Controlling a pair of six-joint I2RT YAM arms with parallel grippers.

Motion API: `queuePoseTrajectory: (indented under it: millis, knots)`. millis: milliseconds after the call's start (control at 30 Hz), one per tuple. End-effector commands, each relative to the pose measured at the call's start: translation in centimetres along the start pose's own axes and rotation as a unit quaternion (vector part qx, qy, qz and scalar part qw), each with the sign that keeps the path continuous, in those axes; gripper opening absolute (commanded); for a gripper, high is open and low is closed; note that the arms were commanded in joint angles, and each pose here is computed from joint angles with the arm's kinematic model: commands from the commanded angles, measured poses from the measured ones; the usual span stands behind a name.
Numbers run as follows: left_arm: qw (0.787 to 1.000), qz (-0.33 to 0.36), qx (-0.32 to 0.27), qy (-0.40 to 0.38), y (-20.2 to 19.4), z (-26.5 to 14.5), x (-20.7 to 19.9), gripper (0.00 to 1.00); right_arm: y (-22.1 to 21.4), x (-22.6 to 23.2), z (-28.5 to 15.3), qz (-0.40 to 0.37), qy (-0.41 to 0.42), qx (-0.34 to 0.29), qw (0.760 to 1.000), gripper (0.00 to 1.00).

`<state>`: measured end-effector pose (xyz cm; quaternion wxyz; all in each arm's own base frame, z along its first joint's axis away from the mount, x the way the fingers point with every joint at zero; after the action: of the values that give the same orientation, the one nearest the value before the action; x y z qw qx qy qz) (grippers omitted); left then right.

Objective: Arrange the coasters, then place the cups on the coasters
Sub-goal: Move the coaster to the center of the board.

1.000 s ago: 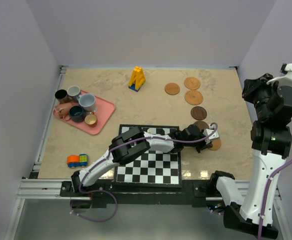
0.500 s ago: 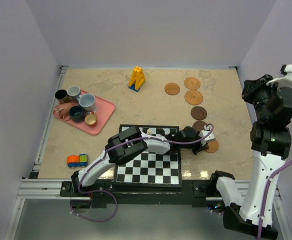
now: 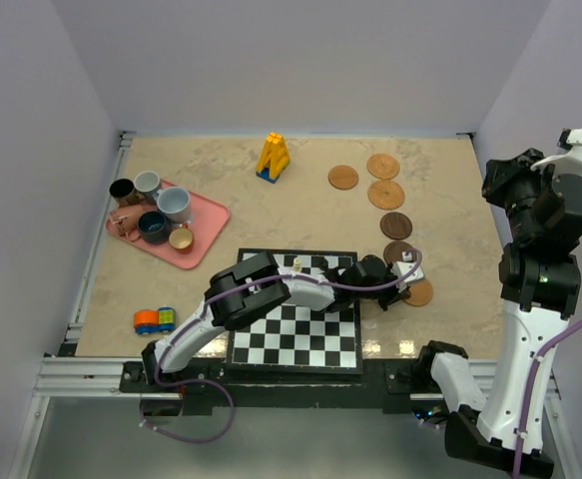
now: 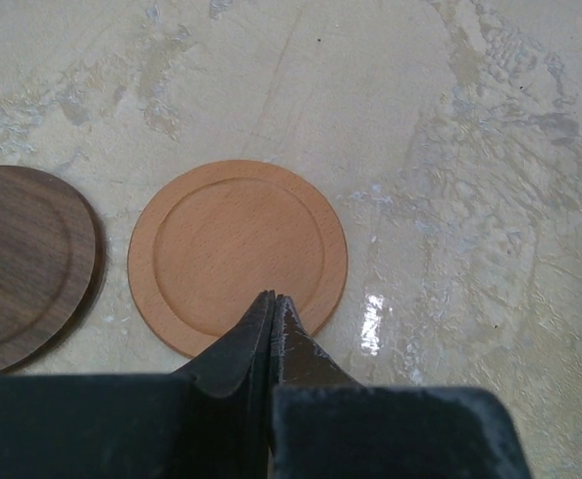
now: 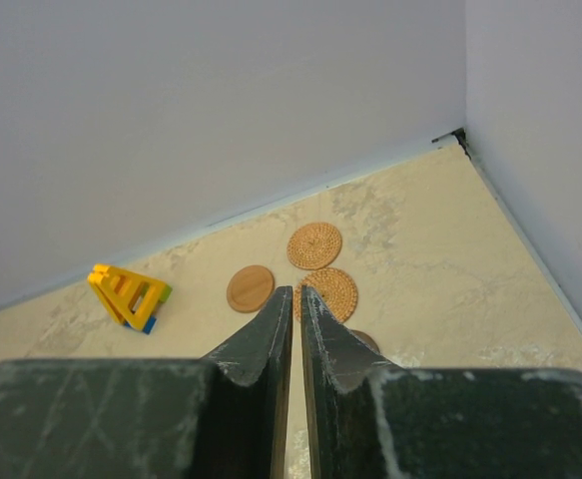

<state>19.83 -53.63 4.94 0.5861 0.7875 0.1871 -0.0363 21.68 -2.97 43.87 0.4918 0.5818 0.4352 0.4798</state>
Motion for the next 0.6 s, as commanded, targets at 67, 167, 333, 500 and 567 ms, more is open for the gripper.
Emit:
queuePoseTrajectory:
  millis: [67,167,333,500,567]
  knots:
    - [1.000,0.001,0.007,0.017,0.00,-1.02,-0.06,0.00,1.02,0.27,-0.66,-0.014,0.009,-0.026,1.000,0.13]
    - [1.000,0.000,0.006,0.020,-0.06,-1.31,0.05,0.00,0.85,0.32,-0.54,-0.014,0.011,-0.024,1.000,0.13]
    - [1.000,0.004,0.006,0.025,-0.06,-1.53,0.15,0.00,0.90,0.33,-0.54,-0.014,0.011,-0.024,1.000,0.13]
    - [0.999,0.005,0.007,0.031,-0.09,-1.56,0.29,0.00,0.90,0.33,-0.54,-0.014,0.011,-0.024,1.000,0.13]
    - [0.999,0.006,0.008,0.034,-0.28,-1.67,0.39,0.00,0.87,0.32,-0.56,-0.015,0.011,-0.024,1.000,0.13]
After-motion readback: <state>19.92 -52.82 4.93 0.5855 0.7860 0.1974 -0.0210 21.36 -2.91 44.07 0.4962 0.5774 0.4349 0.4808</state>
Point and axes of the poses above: each gripper's point midway between its finger pads, its own z axis out along the fingers, its own x axis along the line the jaws close on, y = z × x, the point moved 6 cm from there along -z, back along the fingers, and after that the axes turned 13 degrees about -z, right-handed, at the moved point
